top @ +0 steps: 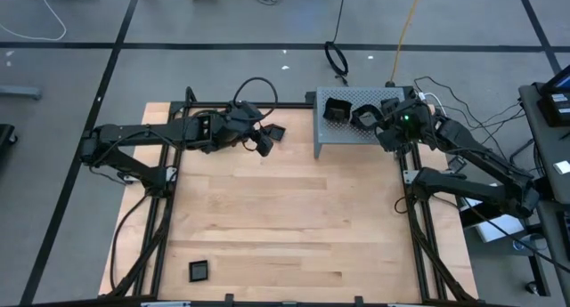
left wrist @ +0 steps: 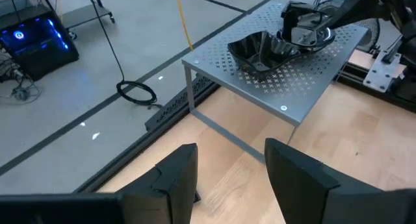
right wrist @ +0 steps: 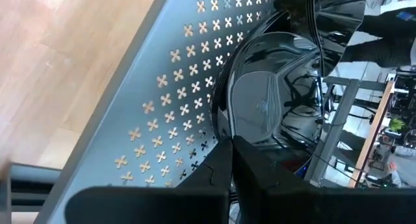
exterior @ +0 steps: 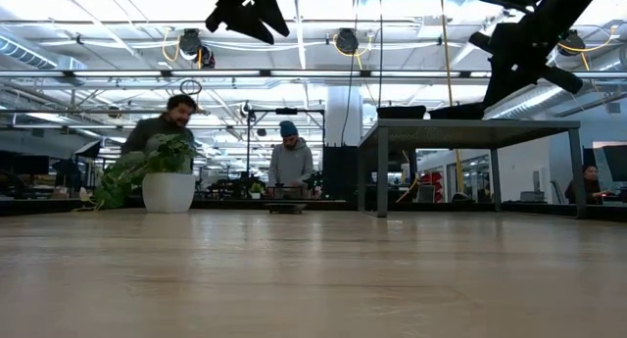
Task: Pick & Place Mini shaped plates
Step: Stack the leaf shaped plate on top of the leaf shaped plates on the shelf
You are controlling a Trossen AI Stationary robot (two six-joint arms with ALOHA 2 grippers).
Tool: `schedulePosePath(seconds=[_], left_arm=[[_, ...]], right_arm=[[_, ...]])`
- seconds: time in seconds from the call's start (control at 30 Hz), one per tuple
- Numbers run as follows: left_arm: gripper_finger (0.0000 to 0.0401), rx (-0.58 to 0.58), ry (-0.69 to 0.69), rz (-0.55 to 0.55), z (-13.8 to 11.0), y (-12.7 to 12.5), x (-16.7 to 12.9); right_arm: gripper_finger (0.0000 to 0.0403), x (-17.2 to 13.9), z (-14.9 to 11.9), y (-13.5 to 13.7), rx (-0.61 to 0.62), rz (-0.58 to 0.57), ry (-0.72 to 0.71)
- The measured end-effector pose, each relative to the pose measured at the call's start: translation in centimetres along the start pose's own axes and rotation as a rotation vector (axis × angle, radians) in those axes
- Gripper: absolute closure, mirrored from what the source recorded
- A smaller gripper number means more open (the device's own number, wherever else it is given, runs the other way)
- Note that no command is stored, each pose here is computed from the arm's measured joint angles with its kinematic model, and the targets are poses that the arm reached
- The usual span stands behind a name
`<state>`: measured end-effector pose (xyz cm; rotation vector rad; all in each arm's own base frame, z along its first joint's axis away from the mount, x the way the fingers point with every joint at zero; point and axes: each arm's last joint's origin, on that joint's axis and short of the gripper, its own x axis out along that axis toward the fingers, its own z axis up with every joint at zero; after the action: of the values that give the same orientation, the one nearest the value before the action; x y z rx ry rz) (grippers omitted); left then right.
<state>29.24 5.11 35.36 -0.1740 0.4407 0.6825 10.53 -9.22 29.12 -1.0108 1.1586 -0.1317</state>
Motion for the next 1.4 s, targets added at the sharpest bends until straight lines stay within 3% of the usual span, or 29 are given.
schedulePosePath(seconds=[0.23,0.5,0.9,1.07,1.17,1.27,1.4], left_arm=[[0.0217,0.0,0.0,0.0,0.0,0.0,0.0],[0.0217,0.002,0.0,0.0,0.0,0.0,0.0],[0.0217,0.016,0.001,0.0,0.0,0.0,0.0],[0.0217,0.043,0.002,0.001,0.0,0.0,0.0],[0.0217,0.048,0.002,0.007,0.0,0.2,0.1],[0.0217,0.042,0.002,0.019,0.1,0.6,0.3],[0.0217,0.023,0.002,0.037,0.2,1.1,0.5]], right_arm=[[0.04,0.0,0.1,-0.4,0.09,-0.037,-0.007],[0.0367,0.0,0.1,-0.5,0.188,-0.052,-0.011],[0.0337,-1.5,-0.2,-0.2,0.202,-0.114,-0.031],[0.0337,-2.8,-0.5,0.3,0.275,-0.161,-0.055],[0.0337,-3.7,-0.4,-0.1,0.378,-0.239,-0.14],[0.0337,-4.4,0.1,-1.0,0.52,-0.294,-0.348],[0.0337,-4.3,0.7,-2.1,0.843,-0.227,-0.56]])
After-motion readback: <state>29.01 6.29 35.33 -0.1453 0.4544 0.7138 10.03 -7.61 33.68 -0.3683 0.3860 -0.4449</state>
